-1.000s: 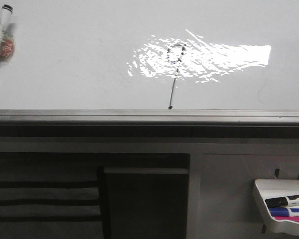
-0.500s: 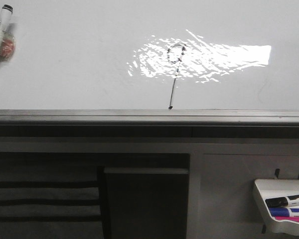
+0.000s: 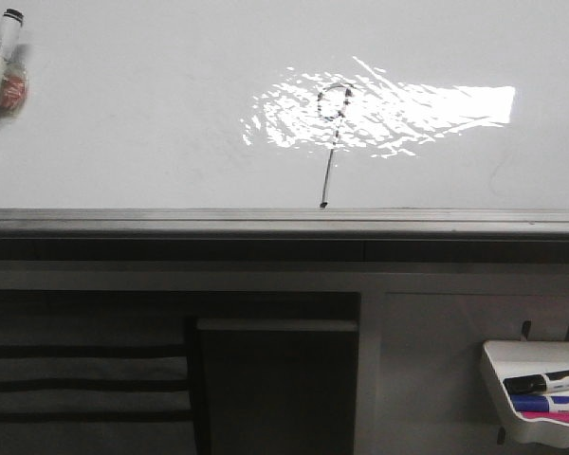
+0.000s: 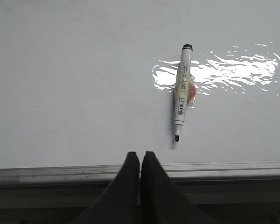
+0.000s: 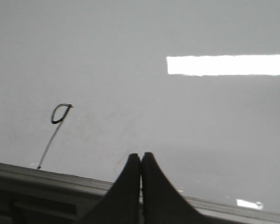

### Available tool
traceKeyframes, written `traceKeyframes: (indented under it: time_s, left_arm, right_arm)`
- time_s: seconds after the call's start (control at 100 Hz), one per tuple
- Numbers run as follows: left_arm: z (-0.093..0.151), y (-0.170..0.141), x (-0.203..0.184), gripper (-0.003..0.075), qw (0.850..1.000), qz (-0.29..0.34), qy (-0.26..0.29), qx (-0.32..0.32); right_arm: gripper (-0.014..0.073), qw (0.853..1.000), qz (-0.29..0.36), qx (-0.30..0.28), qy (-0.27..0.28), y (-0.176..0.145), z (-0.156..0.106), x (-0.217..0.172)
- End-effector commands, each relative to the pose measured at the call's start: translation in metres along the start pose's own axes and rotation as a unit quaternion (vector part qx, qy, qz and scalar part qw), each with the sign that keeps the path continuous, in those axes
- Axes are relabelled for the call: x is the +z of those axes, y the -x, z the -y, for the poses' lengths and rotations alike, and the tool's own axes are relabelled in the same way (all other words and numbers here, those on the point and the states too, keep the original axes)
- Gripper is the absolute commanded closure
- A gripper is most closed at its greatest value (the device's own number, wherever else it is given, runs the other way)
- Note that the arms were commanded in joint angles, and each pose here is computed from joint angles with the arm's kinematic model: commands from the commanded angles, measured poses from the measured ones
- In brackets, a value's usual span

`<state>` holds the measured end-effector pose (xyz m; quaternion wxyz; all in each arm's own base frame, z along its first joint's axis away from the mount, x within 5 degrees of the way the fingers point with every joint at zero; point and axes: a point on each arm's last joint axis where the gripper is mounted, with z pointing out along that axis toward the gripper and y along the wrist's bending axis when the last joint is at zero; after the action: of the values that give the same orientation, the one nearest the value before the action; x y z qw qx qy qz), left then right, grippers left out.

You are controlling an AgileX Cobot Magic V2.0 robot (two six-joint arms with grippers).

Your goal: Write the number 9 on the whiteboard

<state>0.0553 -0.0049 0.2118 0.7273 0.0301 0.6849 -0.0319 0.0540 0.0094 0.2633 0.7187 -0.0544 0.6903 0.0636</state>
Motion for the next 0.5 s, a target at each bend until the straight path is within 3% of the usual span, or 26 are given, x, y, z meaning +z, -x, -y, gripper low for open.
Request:
traceKeyframes:
  time_s: [0.0, 0.16, 0.22, 0.49]
  left_arm:
    - [0.0, -0.002, -0.001, 0.0741, 0.999, 0.033, 0.002, -0.007]
    - [0.0, -0.002, -0.001, 0.0741, 0.999, 0.033, 0.002, -0.007]
    - [0.0, -0.002, -0.001, 0.0741, 0.999, 0.033, 0.002, -0.007]
    - [0.0, -0.002, -0.001, 0.0741, 0.999, 0.033, 0.002, -0.007]
  right_arm:
    - [0.0667, 0.997, 0.071, 0.006, -0.024, -0.009, 0.003, -0.001]
    - [0.0667, 0.996, 0.078, 0.008, -0.032, -0.052, 0.005, -0.003]
    - [0.0667, 0.998, 0.054, 0.008, -0.031, -0.054, 0.005, -0.002]
    - [0.0667, 0.998, 0.055, 0.008, -0.032, -0.055, 0.005, -0.002]
